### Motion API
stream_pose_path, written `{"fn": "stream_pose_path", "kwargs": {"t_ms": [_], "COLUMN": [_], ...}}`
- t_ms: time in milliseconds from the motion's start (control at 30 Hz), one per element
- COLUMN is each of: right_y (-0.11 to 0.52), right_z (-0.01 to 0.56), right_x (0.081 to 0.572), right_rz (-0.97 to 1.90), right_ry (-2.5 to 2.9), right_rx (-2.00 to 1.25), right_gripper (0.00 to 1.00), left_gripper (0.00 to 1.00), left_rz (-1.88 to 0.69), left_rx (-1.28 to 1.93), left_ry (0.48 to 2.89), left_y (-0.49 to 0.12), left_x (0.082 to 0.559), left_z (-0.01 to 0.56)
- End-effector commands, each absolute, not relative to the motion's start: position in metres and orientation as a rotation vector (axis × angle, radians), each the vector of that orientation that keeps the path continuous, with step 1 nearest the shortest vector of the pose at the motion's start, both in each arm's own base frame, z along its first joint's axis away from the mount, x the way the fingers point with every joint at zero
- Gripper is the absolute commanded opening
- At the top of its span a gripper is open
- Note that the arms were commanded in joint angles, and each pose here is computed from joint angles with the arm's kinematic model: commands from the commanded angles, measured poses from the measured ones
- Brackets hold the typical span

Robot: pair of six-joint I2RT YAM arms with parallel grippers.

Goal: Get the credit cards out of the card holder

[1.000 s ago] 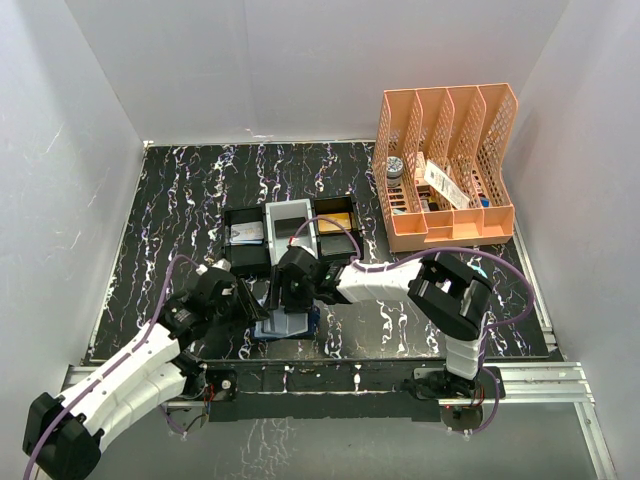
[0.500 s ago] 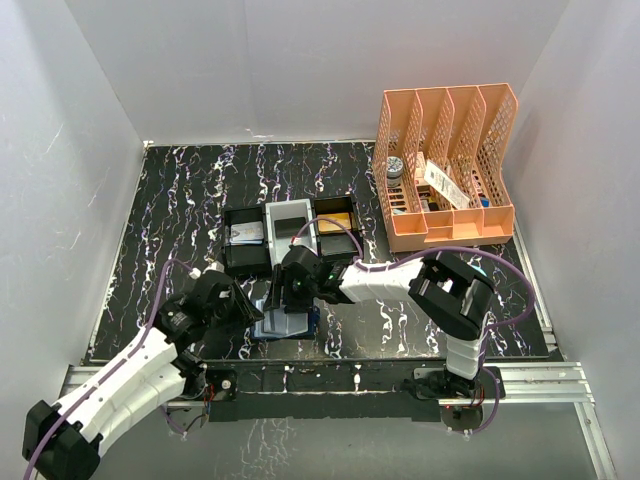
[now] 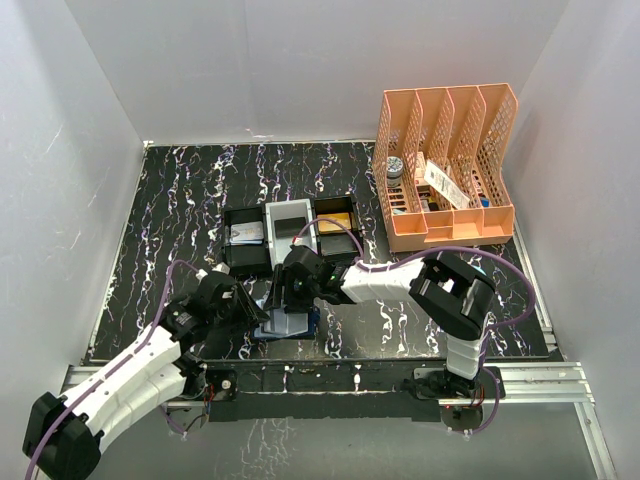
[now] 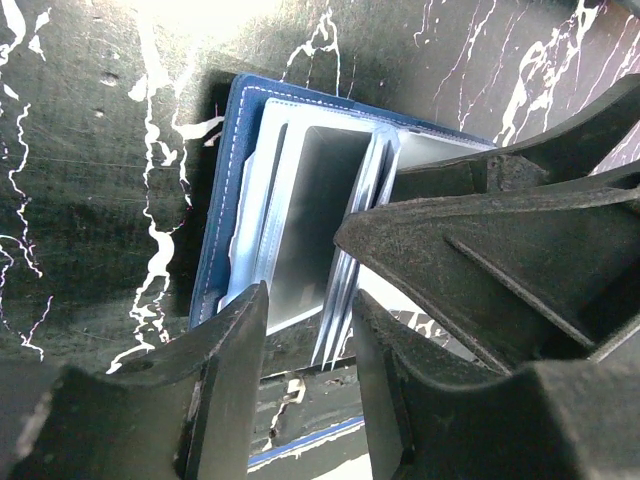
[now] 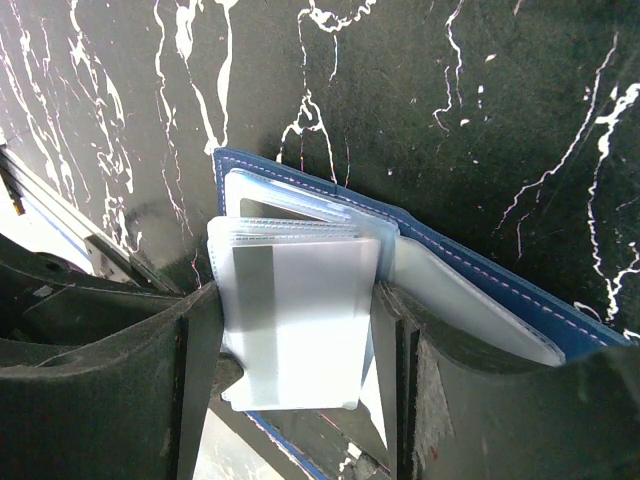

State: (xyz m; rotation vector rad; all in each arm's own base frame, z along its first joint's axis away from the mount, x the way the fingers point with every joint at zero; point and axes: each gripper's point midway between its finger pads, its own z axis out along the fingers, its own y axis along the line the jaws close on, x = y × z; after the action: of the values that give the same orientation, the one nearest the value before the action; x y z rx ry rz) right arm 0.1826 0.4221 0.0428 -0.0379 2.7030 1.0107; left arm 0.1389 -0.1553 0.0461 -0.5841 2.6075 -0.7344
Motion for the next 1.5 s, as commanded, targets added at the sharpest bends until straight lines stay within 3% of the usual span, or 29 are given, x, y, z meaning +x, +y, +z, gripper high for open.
{"fn": "stream_pose_path", "kwargs": {"t_ms": [0,200,1133,1467], "right_y": [0.405,0.404,0.412,0.415], "right_z": [0.024,0.023,0.028,0.044], "right_x": [0.174,0.175,0.173,0.176], "right_rz": [0.929,0.927,0.986,1.020], "right_ry": [2.765,2.767,2.762,2.726], "right_rx": [-0.026,-0.022,-0.042,-0.051], "right_gripper": [0.55,0.55,0.55,0.63], "left_gripper": [0.38,0.42,0.41,0.43], "left_rz": [-0.723,-0.712,-0.735,-0.683], "left_rx": [-0.602,-0.599,-0.532,-0.442], "left_ry": [2.610,2.561,2.675,2.679], "left_y": [-0.152,-0.147,-0.160,-0.161], "left_x": [0.136,0.140,0.133,0.144], "left_z": [0.048,0.060,0.037,0.049]}}
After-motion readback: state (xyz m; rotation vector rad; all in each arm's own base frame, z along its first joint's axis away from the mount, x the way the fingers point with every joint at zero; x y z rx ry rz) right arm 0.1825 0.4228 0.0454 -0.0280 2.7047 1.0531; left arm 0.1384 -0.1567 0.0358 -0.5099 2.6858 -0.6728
